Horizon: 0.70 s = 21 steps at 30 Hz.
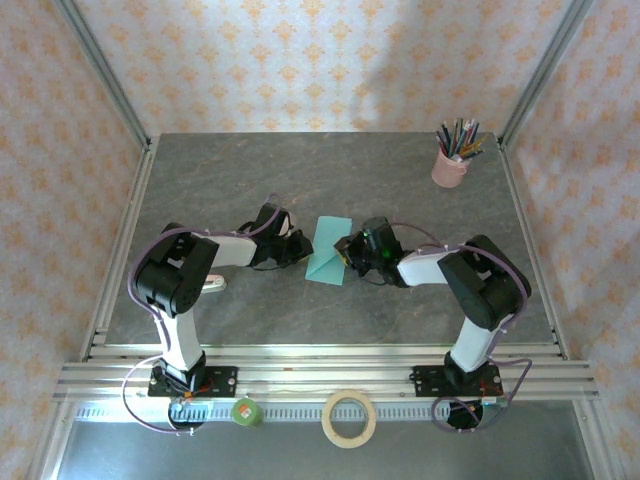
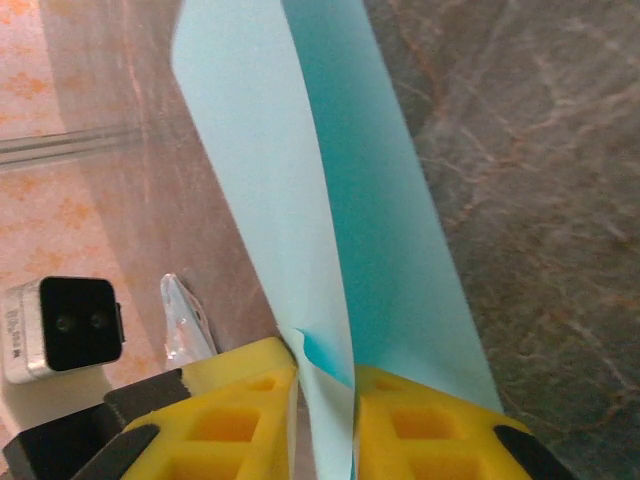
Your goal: Fold a paper plane with a square sheet of paper (pick it up from the middle)
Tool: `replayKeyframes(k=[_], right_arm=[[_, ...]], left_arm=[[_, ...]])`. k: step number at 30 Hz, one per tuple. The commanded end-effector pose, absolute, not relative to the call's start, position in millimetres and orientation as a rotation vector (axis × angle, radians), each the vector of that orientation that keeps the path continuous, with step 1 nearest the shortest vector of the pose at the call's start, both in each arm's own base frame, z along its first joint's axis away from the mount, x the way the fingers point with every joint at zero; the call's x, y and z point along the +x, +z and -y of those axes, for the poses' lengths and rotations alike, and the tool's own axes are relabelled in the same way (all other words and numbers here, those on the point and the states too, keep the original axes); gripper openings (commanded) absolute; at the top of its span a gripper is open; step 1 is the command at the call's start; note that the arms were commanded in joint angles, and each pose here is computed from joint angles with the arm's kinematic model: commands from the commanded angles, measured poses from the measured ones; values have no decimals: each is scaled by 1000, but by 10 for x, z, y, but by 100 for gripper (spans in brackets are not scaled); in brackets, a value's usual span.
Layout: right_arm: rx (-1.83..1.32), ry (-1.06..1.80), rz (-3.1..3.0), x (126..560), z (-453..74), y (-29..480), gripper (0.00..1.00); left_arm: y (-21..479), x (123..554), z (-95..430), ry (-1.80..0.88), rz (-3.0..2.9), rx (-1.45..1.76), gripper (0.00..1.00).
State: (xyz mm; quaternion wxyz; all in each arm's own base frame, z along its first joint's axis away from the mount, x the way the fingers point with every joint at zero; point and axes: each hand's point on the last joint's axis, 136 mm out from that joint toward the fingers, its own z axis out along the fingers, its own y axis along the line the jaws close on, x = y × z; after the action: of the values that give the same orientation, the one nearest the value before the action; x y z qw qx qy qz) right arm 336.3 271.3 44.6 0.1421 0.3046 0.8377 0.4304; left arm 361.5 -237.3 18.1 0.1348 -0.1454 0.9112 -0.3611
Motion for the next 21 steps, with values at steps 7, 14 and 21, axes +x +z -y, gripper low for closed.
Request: replayKeyframes(k=[7,14,21], right_arm=[[831,1272,-2435,3316,-2810,379,20],[740,1241,-2434,3354,-2834,402,11],[464,1200,-2300,3498,-2836,933,2]], left_arm=[[11,3483,2234,-978,-2710,-485,13],[204,3560,2254,-1036,-2657,-477,14],[979,3807,2143,-1184,-2408,-465,29]])
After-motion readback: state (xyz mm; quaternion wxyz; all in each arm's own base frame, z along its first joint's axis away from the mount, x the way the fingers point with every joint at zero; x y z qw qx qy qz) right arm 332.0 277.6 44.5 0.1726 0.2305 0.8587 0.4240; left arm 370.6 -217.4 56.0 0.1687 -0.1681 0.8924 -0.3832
